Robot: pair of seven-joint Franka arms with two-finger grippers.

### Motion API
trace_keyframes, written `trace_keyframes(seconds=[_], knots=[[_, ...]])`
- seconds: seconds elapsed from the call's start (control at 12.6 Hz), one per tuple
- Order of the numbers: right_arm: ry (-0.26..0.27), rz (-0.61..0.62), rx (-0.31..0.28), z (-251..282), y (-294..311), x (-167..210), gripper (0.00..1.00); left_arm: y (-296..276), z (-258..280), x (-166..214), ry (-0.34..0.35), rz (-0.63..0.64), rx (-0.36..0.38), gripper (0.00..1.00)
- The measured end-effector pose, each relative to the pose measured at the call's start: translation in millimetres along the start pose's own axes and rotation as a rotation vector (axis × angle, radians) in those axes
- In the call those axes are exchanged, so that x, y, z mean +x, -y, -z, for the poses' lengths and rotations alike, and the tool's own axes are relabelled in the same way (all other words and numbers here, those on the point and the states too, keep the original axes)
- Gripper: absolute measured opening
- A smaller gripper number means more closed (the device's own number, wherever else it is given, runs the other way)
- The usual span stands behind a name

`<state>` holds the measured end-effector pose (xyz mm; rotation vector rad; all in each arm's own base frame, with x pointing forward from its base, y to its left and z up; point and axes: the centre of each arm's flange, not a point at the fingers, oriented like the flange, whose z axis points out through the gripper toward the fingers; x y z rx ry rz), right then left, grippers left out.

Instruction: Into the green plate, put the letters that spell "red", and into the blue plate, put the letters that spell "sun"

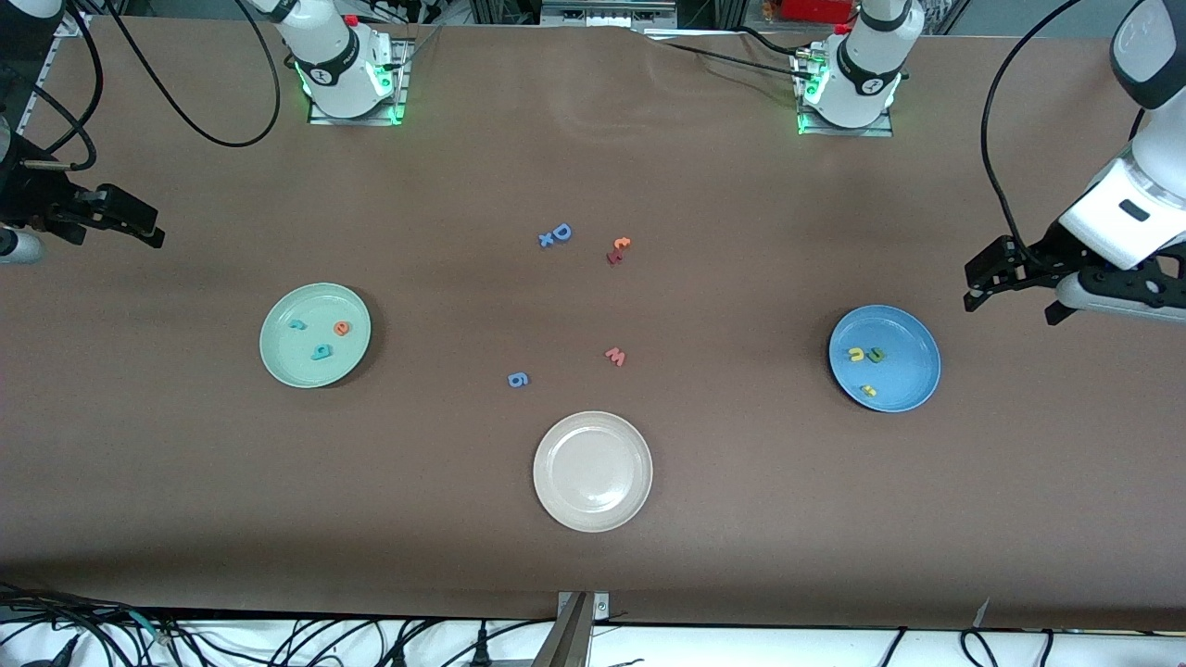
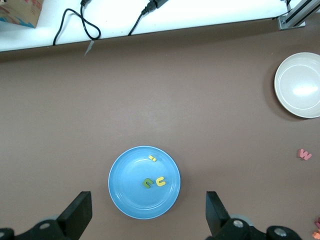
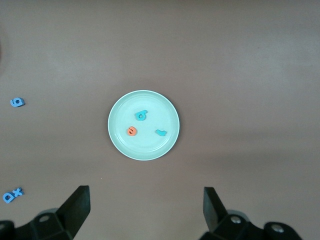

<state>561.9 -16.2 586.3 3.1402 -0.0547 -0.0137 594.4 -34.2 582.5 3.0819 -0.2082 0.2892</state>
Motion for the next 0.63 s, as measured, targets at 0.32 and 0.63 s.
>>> trace_keyframes(seconds=[0.32,0.63], knots=[[0.0,0.0,0.0,0.0,0.0,0.0,1.0,-1.6,11.2,-8.9,0.063,0.001,-0.006,1.0],[0.0,0.0,0.0,0.0,0.0,0.0,1.0,-1.3,10.7,-10.0,0.073,0.002,-0.007,1.0]])
